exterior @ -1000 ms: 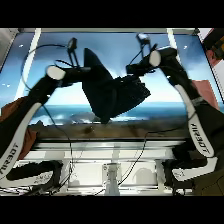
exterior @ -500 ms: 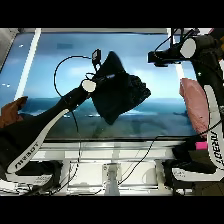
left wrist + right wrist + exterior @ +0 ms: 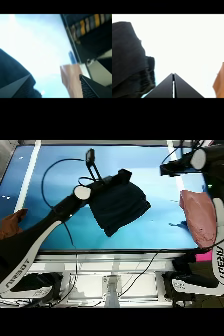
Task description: Fold the clothes and pants, and hang the long-sleeved shirts on hangers.
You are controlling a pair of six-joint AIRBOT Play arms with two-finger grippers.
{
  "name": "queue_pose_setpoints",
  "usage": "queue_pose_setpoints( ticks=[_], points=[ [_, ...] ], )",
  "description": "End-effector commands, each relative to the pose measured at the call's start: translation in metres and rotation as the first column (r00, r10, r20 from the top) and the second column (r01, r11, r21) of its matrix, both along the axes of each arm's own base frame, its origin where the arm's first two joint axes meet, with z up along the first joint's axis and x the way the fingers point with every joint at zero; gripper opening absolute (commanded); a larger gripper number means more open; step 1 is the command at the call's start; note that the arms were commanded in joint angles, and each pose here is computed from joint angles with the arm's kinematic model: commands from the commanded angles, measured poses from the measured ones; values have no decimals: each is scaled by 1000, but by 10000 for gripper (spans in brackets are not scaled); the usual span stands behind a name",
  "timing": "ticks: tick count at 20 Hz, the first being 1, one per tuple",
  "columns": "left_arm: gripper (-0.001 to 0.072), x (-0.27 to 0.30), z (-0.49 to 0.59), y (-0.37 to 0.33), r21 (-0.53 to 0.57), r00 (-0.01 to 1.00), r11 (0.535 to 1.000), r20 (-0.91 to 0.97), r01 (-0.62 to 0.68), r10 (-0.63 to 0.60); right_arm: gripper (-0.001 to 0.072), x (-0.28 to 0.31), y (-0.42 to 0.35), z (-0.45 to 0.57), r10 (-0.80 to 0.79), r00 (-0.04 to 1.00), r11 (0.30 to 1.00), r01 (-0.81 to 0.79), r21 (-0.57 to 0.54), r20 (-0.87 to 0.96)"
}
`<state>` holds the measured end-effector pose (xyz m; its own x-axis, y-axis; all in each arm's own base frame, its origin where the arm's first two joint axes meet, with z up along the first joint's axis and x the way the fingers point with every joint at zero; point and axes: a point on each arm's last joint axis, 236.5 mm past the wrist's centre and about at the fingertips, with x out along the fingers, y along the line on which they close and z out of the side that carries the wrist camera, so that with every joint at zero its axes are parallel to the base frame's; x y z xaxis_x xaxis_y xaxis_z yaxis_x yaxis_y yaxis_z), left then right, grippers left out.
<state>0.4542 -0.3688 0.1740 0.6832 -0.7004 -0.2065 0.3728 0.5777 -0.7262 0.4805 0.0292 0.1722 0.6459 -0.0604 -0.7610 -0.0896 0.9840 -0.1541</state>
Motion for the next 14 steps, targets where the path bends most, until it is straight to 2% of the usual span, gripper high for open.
queue_pose_setpoints(
  ticks=[1, 4, 7, 9, 10, 11, 12, 13, 14],
  points=[
    [698, 14, 33, 36, -16, 996, 998, 65, -60, 61, 33, -13, -65, 24, -122, 991, 992, 123, -22, 49],
    [698, 21, 35, 50, -16, 995, 997, 64, -79, 80, 33, -48, -115, 22, -249, 965, 967, 243, 70, 84],
    [697, 18, 26, 44, -4, 998, 999, 42, -46, 46, 33, -82, -111, -22, -327, 939, 915, 287, 285, 103],
    [697, 20, 19, 43, 2, 998, 999, 31, -46, 45, 33, -106, -78, -83, -356, 934, 827, 329, 456, -28],
    [697, 21, 16, 42, 5, 999, 999, 25, -46, 45, 34, -115, -61, -113, -372, 920, 758, 380, 530, -127],
    [696, 22, 13, 42, 7, 999, 999, 21, -45, 45, 77, -122, -45, -137, -373, 903, 685, 422, 594, -212],
    [697, 21, 10, 40, 10, 999, 999, 15, -38, 38, 282, -123, -33, -154, -372, 889, 625, 453, 636, -267],
    [697, 19, 8, 38, 13, 1000, 1000, 8, -25, 25, 561, -121, -24, -165, -369, 873, 565, 482, 670, -317],
    [697, 17, 5, 36, 16, 1000, 1000, 1, -13, 13, 718, -117, -16, -175, -361, 857, 505, 511, 696, -368]
  ],
)
